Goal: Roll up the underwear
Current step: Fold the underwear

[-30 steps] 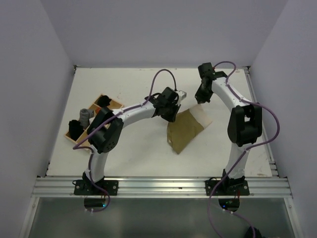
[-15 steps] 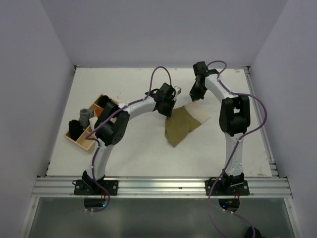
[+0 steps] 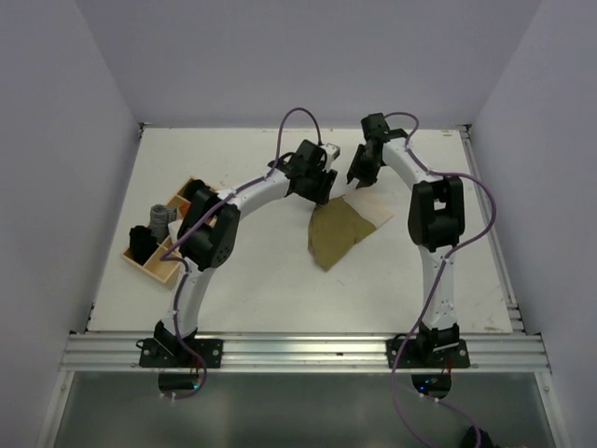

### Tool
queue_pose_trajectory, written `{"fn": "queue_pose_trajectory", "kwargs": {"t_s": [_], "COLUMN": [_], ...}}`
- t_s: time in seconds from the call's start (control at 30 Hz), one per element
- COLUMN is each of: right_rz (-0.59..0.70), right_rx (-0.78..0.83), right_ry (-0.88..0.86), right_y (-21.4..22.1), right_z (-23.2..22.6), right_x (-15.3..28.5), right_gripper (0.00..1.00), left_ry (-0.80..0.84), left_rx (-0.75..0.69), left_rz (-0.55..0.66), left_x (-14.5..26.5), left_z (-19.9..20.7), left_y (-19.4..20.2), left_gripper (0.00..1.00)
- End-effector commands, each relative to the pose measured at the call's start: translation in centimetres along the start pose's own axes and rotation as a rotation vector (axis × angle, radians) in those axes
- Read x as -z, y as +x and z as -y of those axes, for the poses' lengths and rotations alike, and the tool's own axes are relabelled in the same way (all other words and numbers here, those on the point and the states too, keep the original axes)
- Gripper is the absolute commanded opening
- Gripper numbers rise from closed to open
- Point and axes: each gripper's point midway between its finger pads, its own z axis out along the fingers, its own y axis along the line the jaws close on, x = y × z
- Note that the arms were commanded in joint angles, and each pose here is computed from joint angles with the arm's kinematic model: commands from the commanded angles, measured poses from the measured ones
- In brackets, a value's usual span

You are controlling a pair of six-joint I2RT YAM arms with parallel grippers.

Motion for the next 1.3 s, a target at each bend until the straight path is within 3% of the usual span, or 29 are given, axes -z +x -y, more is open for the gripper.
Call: {"fn": "queue_pose_trajectory", "kwargs": {"t_s": [0.0,0.17,0.37,0.67,0.8,0.9,1.1,1.27], "right_rz": [0.016,-0.029,0.002,-0.055,-0.047,-0.034,-0.032,-0.070], "right_rx": [0.032,0.042,0.042,0.092,0.142,0.158,0.202,0.264], "right_ry": [-0.057,-0.034,-0.024,0.003,0.002,-0.004,-0.087,-0.157], "right_y": [0.0,2.4,1.4,3.4,3.4,2.7,2.4,3.8], "right_z": [-0.7,1.7,2.5,4.1,4.3,3.8,1.5,-0.7], "right_x": [4.9,6.2,5.6,3.9,4.7,5.4,6.0,5.9], "right_gripper": [0.37,0.38,0.36,0.37,0.37,0.37,0.37,0.37], "left_ry": [0.087,0.134,0.126,0.264,0.322,0.305,0.134,0.134], "left_rx": [-0.086,-0.134,-0.097,0.095,0.058,0.077,0.163,0.229], "left_rz": [0.004,-0.040,-0.068,-0.137,-0.150,-0.138,-0.107,-0.098], "left_x": [-0.7,-1.5,-1.9,1.8,4.4,5.7,5.9,5.4], "left_z": [1.2,1.4,1.3,6.7,11.4,12.1,5.7,3.1], "left_y": [-0.3,2.1,3.1,8.0,9.8,9.6,7.3,7.1], "left_gripper": [0.58,0.59,0.56,0.54,0.54,0.54,0.55,0.54]}}
